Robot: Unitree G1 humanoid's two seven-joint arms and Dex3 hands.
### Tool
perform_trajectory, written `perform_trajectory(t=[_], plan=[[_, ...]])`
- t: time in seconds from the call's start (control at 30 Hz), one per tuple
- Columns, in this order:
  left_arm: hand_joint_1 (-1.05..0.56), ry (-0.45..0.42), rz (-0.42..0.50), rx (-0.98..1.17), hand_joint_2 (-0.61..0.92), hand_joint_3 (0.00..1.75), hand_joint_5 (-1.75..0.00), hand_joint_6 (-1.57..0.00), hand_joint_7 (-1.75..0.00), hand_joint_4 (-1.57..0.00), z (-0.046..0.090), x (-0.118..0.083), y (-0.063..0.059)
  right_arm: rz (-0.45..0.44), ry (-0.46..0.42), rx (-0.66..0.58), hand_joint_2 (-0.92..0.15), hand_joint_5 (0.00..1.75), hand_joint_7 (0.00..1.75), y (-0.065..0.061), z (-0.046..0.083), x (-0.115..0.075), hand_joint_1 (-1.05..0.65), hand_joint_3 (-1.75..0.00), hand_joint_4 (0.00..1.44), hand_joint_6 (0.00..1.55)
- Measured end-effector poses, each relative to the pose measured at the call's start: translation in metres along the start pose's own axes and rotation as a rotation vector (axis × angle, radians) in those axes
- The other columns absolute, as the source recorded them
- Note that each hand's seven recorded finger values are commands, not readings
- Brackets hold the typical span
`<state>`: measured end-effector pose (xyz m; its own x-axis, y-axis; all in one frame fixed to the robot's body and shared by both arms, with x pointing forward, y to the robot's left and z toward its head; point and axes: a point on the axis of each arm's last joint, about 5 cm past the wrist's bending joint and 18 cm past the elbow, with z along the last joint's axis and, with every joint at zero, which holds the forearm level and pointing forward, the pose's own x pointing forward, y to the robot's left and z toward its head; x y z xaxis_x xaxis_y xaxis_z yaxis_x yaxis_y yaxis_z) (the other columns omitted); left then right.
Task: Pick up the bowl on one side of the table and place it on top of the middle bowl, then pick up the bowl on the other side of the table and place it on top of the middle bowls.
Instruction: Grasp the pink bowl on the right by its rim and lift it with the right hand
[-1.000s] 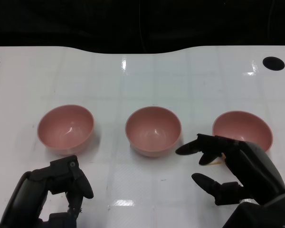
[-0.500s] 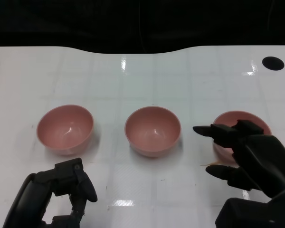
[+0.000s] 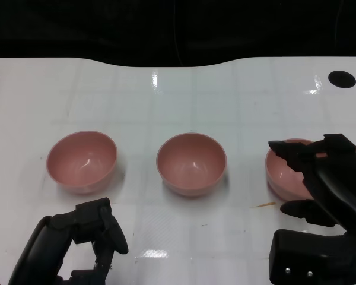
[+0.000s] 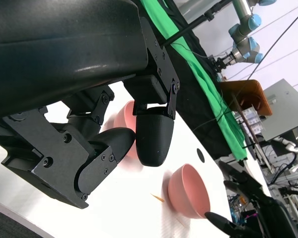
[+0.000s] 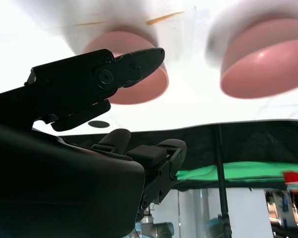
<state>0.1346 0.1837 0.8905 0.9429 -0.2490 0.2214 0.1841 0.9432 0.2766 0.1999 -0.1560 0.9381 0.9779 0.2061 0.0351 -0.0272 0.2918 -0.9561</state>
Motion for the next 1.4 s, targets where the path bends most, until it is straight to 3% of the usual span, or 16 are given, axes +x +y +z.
perform_trajectory(t=[0.33, 0.63, 0.9, 1.1, 1.17, 1.23, 1.3, 1.37, 1.4], plan=[[-0.1, -0.007, -0.005, -0.001, 0.37, 1.4, -1.7, -0.81, -1.53, -0.85, 0.001, 0.002, -0.001, 0.075, 0.028, -0.093, -0.88, 0.7, 0.07, 0.004, 0.004, 0.014, -0.6, 0.0, 0.09, 0.33], [-0.09, -0.016, -0.008, -0.002, 0.36, 1.41, -1.7, -0.81, -1.53, -0.85, 0.001, 0.005, -0.001, 0.146, 0.109, -0.161, -0.89, 0.63, 0.04, 0.024, 0.002, 0.034, -0.59, 0.0, 0.12, 0.35], [-0.08, -0.016, -0.007, -0.003, 0.34, 1.44, -1.71, -0.8, -1.54, -0.84, 0.001, 0.004, -0.001, 0.208, 0.161, -0.191, -0.87, 0.55, 0.03, 0.039, -0.002, 0.043, -0.6, 0.0, 0.24, 0.42], [-0.09, -0.017, -0.006, -0.004, 0.34, 1.46, -1.7, -0.8, -1.53, -0.84, 0.002, 0.004, -0.001, 0.288, 0.174, -0.204, -0.91, 0.48, 0.05, 0.045, -0.001, 0.048, -0.54, -0.01, 0.59, 0.55], [-0.08, -0.016, -0.006, -0.004, 0.34, 1.47, -1.7, -0.81, -1.53, -0.84, 0.002, 0.004, -0.001, 0.305, 0.161, -0.204, -0.91, 0.55, 0.05, 0.044, 0.0, 0.051, -0.5, 0.0, 0.7, 0.62], [-0.08, -0.014, -0.006, -0.004, 0.33, 1.47, -1.7, -0.81, -1.53, -0.85, 0.002, 0.003, -0.001, 0.309, 0.15, -0.207, -0.91, 0.57, 0.05, 0.043, 0.0, 0.052, -0.49, 0.0, 0.72, 0.64], [-0.08, -0.013, -0.005, -0.005, 0.33, 1.48, -1.69, -0.81, -1.52, -0.84, 0.002, 0.003, -0.001, 0.315, 0.135, -0.199, -0.91, 1.4, 0.07, 0.042, -0.001, 0.055, -0.37, 0.0, 0.81, 0.86], [-0.08, -0.012, -0.005, -0.007, 0.33, 1.48, -1.69, -0.81, -1.52, -0.84, 0.002, 0.003, -0.001, 0.306, 0.114, -0.182, -0.88, 1.64, 0.09, 0.042, -0.003, 0.057, -0.33, 0.0, 0.8, 0.99], [-0.08, -0.011, -0.004, -0.007, 0.33, 1.48, -1.69, -0.81, -1.52, -0.84, 0.002, 0.003, -0.001, 0.301, 0.107, -0.175, -0.88, 1.67, 0.09, 0.042, -0.003, 0.058, -0.32, 0.0, 0.8, 1.01]])
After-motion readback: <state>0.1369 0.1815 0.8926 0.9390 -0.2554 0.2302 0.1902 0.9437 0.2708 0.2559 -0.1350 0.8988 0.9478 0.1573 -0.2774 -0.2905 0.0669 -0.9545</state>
